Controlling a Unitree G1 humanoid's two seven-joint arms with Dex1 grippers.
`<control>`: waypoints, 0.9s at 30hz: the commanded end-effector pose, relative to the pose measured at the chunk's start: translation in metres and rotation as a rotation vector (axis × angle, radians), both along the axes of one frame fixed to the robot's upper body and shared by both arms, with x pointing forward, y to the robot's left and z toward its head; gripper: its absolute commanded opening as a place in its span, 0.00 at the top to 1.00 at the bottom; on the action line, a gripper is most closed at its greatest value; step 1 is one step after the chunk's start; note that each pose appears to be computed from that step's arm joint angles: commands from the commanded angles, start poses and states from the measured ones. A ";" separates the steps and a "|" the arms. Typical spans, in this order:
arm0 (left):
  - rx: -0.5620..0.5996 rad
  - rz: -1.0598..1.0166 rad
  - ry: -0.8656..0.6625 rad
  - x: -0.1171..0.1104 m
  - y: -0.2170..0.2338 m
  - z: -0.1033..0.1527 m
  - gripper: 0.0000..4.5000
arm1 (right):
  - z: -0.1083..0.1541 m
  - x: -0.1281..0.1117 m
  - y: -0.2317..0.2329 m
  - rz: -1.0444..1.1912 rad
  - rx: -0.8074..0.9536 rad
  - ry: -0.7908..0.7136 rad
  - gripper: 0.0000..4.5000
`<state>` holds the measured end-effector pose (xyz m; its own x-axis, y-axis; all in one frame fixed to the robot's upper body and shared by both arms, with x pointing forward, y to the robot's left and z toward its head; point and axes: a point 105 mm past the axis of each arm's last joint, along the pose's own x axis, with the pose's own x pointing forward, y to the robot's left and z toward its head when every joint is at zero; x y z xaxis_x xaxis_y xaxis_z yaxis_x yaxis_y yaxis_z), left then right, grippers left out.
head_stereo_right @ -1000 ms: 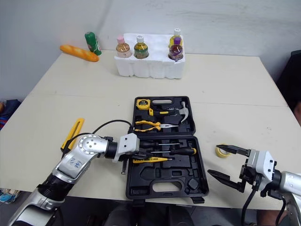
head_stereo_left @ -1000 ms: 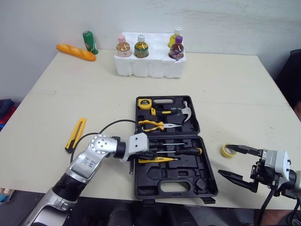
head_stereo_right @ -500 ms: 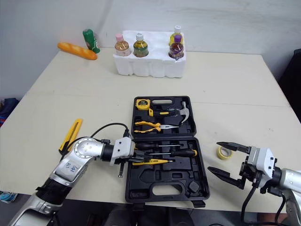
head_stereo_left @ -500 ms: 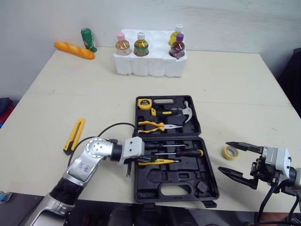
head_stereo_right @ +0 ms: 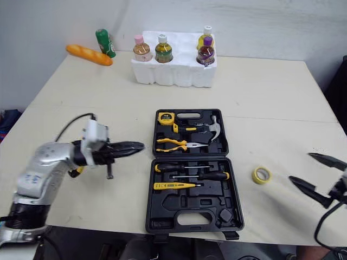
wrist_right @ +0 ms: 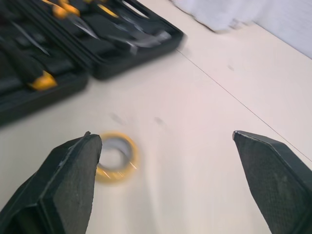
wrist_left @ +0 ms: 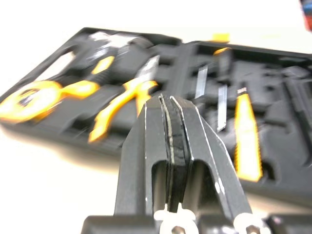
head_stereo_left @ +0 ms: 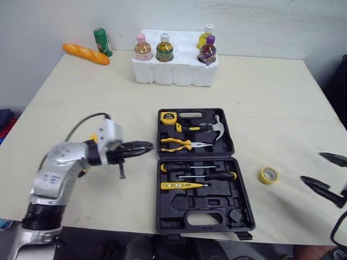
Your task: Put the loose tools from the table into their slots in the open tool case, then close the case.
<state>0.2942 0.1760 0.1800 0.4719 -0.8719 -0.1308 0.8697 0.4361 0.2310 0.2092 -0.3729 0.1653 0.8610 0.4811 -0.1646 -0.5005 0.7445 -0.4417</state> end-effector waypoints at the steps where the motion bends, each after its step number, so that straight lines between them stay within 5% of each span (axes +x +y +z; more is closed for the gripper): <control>1: -0.012 0.246 -0.044 0.008 0.057 0.008 0.61 | 0.018 -0.011 -0.044 -0.184 -0.044 -0.091 0.00; 7: -0.023 0.645 0.010 0.009 0.152 -0.005 0.02 | 0.020 -0.028 -0.105 -0.539 0.063 -0.214 0.00; 10: -0.156 0.920 0.012 -0.002 0.218 -0.002 0.01 | 0.009 -0.044 -0.123 -0.659 0.098 -0.202 0.00; 14: -0.173 1.252 -0.006 -0.035 0.290 -0.008 0.01 | -0.005 -0.069 -0.143 -0.816 0.096 -0.202 0.00; 16: -0.127 1.295 0.032 -0.043 0.297 -0.021 0.01 | -0.005 -0.075 -0.148 -0.860 0.097 -0.226 0.00; 20: -0.218 1.385 0.051 -0.058 0.310 -0.032 0.01 | -0.003 -0.084 -0.158 -0.954 0.121 -0.288 0.00; 27: -0.158 1.370 0.030 -0.055 0.305 -0.033 0.01 | -0.012 -0.069 -0.146 -0.893 0.125 -0.288 0.00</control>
<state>0.2372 0.4821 0.1337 0.9484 0.2835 -0.1419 -0.2793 0.9589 0.0492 0.1386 -0.5203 0.1433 0.9188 -0.3876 0.0747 0.3894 0.8590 -0.3324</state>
